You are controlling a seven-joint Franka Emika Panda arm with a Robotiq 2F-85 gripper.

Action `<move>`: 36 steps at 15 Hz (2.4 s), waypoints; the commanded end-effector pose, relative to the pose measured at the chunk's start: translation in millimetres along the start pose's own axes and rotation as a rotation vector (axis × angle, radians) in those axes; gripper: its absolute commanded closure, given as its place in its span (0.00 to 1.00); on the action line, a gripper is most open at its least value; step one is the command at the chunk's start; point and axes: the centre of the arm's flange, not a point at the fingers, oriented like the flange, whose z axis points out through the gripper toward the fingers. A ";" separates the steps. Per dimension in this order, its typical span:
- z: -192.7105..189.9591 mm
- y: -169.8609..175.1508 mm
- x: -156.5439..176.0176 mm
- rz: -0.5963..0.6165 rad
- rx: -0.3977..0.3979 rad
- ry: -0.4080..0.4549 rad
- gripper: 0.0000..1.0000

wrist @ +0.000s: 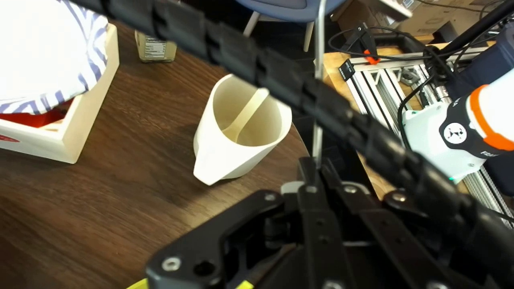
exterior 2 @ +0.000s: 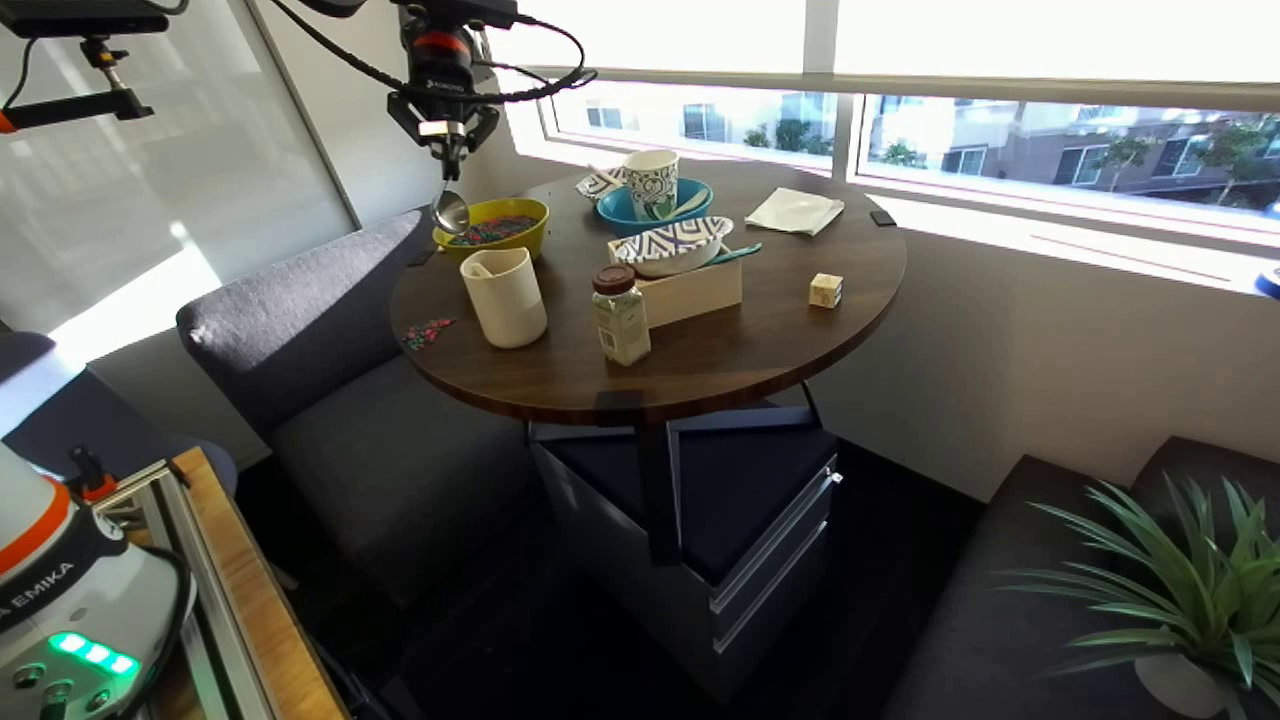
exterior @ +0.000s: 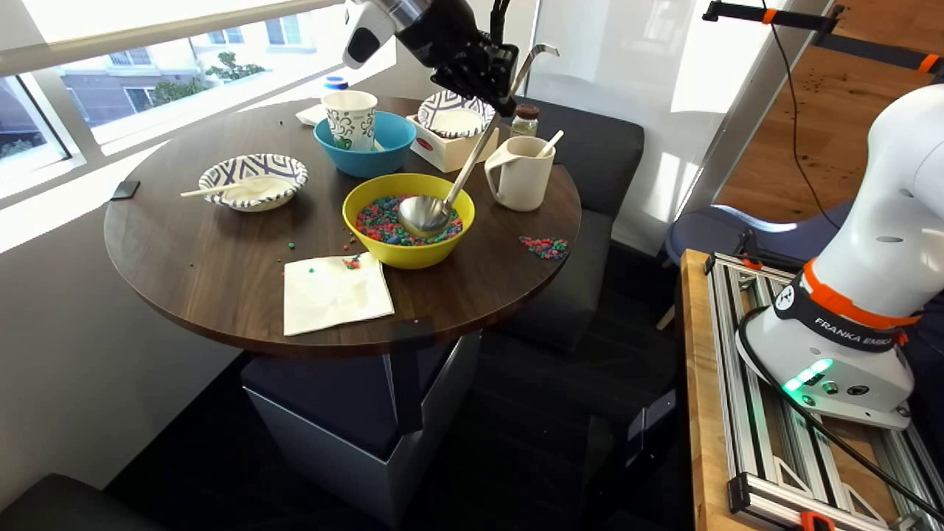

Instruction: Put the silver ladle in the yellow bowl

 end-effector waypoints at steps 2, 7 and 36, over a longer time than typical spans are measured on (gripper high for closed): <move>-1.4 12.2 20.8 0.077 0.011 -0.011 0.99; -6.6 23.6 34.3 0.122 0.017 -0.010 0.99; 20.0 19.4 69.1 0.225 0.069 -0.393 0.34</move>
